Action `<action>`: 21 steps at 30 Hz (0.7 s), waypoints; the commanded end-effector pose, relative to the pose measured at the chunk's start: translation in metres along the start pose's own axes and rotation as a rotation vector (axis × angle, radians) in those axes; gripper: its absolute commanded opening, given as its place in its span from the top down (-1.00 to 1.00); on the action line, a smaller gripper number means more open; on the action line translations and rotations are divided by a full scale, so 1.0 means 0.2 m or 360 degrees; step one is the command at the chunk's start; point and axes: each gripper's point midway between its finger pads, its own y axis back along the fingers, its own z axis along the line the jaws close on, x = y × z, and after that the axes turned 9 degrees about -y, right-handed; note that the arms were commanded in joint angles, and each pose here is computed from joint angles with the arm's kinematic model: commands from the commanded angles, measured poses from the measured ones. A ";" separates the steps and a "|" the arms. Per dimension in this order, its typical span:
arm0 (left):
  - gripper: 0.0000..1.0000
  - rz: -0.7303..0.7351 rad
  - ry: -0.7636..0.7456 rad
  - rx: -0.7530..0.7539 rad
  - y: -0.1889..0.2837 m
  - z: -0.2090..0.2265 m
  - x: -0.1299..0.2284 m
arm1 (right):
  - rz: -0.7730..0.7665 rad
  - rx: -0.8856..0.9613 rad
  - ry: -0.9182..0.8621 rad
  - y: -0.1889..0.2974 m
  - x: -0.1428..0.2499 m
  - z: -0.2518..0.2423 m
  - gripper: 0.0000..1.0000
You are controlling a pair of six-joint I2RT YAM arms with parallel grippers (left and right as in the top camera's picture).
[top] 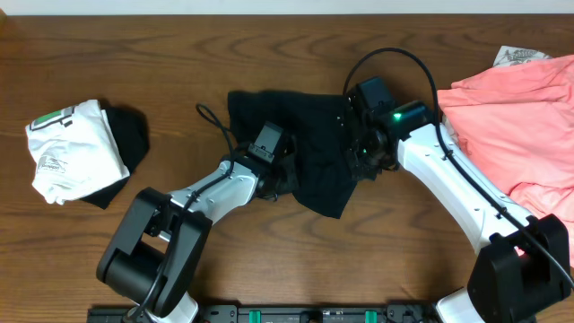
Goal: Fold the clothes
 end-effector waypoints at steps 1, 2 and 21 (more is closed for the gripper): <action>0.88 0.0028 0.0008 -0.0200 0.01 0.17 0.05 | -0.0044 0.0039 -0.0006 0.02 -0.03 -0.04 0.25; 0.88 0.0017 0.0005 -0.0223 0.04 0.19 0.04 | -0.0064 0.0069 -0.0035 0.03 -0.04 -0.06 0.30; 0.88 -0.0393 0.0257 -0.0344 0.68 0.51 -0.17 | 0.0007 0.0225 -0.0216 0.08 0.02 -0.38 0.16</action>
